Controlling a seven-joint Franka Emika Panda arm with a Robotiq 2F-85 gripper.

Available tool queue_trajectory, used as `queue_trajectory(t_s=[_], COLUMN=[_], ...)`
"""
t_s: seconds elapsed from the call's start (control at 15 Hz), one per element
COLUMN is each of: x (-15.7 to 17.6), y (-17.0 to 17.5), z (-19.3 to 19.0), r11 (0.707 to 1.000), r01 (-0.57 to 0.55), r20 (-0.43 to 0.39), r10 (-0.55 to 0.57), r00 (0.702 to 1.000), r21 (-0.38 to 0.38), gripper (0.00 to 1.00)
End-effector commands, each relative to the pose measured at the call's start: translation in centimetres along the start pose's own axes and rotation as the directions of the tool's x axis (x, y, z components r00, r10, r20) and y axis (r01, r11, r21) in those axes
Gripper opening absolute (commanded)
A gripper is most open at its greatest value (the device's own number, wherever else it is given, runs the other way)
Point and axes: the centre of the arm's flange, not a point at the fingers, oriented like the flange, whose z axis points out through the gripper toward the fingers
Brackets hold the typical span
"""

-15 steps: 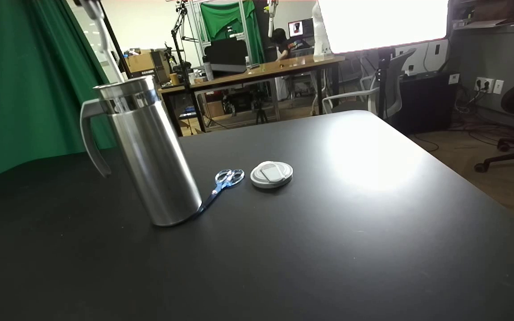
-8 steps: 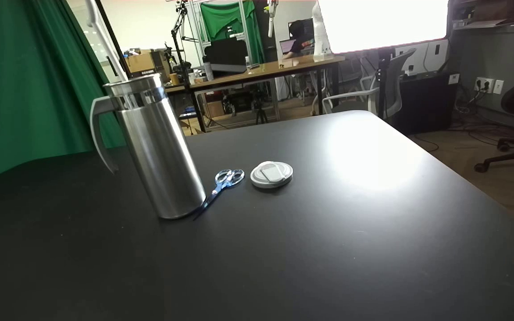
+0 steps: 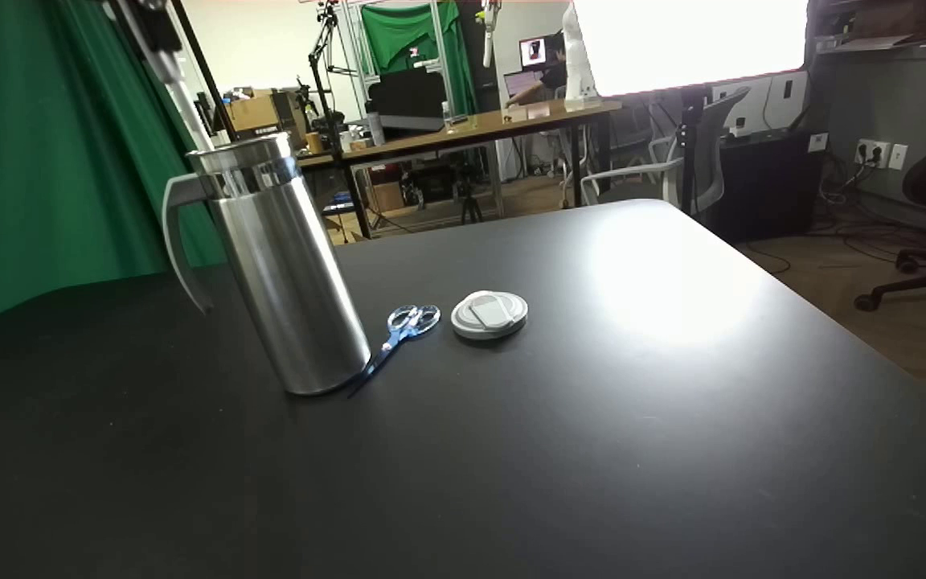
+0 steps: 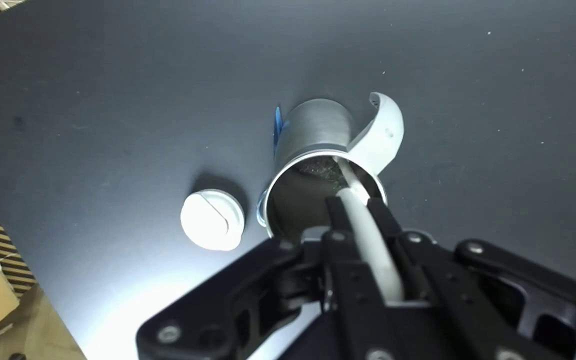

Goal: Move the bottle brush up and down repeatedly in the flask

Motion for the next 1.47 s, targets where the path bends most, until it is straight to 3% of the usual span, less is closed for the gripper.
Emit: queue_trajectory(t_s=[0.0, 0.67, 1.4], x=[1.0, 2.4, 1.1], y=[0.5, 2.5, 3.6], z=[2.0, 5.4, -3.0], r11=[0.998, 0.996, 0.996], r01=[-0.02, -0.06, -0.068], r20=[0.001, 0.037, -0.06], r10=[0.02, 0.058, 0.072], r00=[1.0, 0.998, 0.996], r21=[0.051, 0.064, 0.061], gripper=[0.04, 0.04, 0.04])
